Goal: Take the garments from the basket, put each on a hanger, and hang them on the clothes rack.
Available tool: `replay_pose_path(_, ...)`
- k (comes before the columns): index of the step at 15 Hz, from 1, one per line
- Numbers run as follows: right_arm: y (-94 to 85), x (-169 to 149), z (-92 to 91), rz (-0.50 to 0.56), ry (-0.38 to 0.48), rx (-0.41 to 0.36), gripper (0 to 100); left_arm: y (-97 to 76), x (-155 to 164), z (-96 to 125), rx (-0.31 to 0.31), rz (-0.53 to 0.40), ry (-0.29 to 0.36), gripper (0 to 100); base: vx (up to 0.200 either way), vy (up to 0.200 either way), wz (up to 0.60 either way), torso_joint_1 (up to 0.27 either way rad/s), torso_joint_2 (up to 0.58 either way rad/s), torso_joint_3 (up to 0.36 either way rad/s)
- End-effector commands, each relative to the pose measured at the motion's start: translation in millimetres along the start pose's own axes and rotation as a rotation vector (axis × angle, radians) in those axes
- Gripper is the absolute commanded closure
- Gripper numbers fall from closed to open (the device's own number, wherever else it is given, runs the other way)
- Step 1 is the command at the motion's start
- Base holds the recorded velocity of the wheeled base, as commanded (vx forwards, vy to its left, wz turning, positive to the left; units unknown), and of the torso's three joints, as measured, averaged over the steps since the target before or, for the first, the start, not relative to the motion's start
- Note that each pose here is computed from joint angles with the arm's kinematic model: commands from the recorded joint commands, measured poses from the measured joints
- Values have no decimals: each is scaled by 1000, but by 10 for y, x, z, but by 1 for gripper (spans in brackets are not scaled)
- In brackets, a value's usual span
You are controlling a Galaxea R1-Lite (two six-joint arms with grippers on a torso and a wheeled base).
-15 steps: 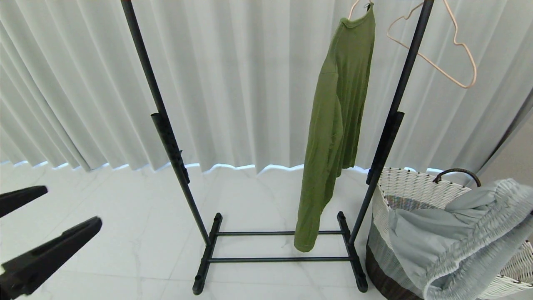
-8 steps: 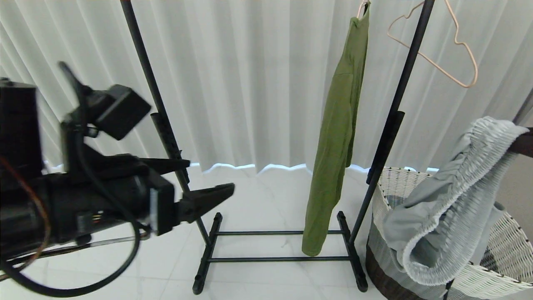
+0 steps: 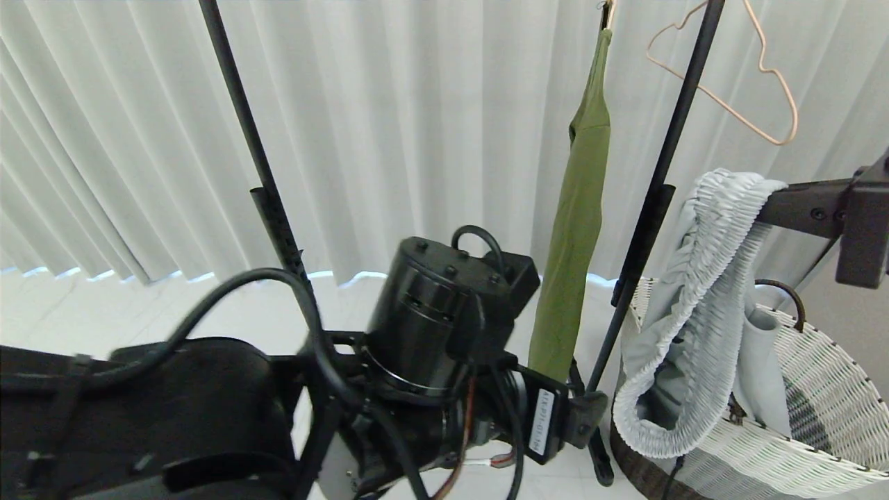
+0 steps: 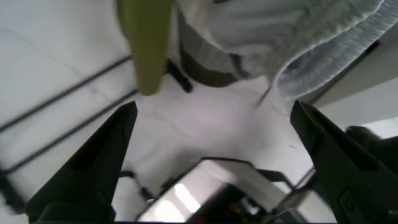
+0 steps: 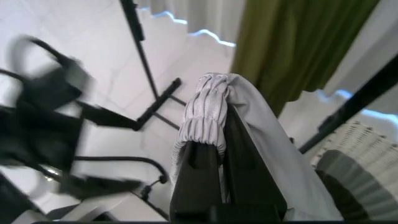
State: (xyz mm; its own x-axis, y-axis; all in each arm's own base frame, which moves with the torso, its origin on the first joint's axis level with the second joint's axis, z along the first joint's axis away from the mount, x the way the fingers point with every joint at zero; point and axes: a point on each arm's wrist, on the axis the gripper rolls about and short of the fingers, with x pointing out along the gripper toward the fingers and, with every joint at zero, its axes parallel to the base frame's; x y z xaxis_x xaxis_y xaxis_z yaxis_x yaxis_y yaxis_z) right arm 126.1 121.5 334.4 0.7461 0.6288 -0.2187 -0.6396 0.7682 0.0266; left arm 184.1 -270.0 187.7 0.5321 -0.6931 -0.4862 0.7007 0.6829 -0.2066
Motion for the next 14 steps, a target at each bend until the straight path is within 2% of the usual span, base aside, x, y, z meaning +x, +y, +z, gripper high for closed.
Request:
replay_pose_path(1,71,26,4,38,4,1,100,-58,460,-225,-3,-5,54,0,0,0,0,0,0,0)
replay_pose_path(5,130,22,18,69,1,4,100,0,718,-327,-79,7,40,0,0,0,0,0,0,0)
replay_pose_path(9,138,24,16,74,4,2,100,375,1037,-479,-135,137,34,0,0,0,0,0,0,0)
replay_pose_path(11,138,45,5,72,10,2,100,436,1034,-477,-169,151,32,0,0,0,0,0,0,0)
replay_pose_path(12,137,62,2,69,13,2,100,432,1023,-459,-177,148,23,100,0,0,0,0,0,0)
replay_pose_path(14,119,90,-11,53,21,3,100,415,949,-408,-178,147,-5,100,0,0,0,0,0,0)
